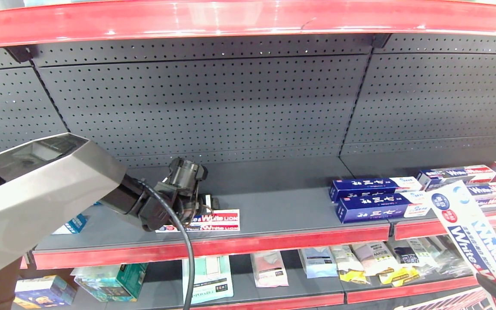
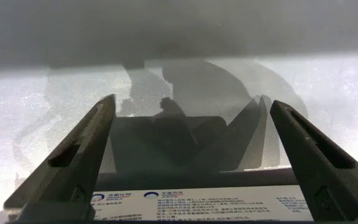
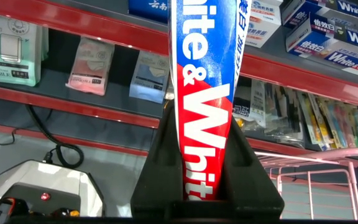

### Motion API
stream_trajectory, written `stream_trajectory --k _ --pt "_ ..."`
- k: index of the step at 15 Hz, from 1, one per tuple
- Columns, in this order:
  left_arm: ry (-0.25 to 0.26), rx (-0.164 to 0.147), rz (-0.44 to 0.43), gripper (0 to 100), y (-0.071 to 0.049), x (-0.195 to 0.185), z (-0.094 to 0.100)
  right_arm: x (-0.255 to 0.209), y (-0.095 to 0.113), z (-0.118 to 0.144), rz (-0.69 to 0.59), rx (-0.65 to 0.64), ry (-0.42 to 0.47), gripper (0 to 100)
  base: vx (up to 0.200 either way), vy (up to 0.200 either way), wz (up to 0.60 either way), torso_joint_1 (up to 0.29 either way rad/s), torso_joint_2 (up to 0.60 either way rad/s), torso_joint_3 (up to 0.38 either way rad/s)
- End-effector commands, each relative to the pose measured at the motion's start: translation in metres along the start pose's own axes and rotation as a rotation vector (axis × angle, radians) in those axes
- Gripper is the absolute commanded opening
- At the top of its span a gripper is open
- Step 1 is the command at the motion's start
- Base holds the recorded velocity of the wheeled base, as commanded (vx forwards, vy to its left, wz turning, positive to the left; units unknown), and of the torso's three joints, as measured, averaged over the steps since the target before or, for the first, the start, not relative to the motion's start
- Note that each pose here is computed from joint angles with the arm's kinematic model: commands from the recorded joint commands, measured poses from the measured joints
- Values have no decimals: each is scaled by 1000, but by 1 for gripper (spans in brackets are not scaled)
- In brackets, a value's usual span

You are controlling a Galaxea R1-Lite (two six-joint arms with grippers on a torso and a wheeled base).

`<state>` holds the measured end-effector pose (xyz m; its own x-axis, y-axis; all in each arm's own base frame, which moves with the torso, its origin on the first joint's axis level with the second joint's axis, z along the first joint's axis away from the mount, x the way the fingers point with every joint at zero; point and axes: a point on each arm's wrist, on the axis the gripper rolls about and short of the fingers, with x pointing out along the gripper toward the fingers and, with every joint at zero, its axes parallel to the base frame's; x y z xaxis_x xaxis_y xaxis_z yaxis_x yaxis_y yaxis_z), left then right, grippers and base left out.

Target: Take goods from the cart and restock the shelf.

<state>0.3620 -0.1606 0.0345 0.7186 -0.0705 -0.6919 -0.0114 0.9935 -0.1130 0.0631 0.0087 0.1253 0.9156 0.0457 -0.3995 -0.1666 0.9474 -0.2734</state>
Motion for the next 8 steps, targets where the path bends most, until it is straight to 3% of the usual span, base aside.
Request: stream_trajectory --k 1,8 --pt "2 0 0 100 0 1 -1 0 0 0 0 -1 -2 0 0 0 0 0 0 0" --pt "11 2 -32 100 0 -7 0 0 0 0 0 0 -3 0 0 0 0 0 0 0"
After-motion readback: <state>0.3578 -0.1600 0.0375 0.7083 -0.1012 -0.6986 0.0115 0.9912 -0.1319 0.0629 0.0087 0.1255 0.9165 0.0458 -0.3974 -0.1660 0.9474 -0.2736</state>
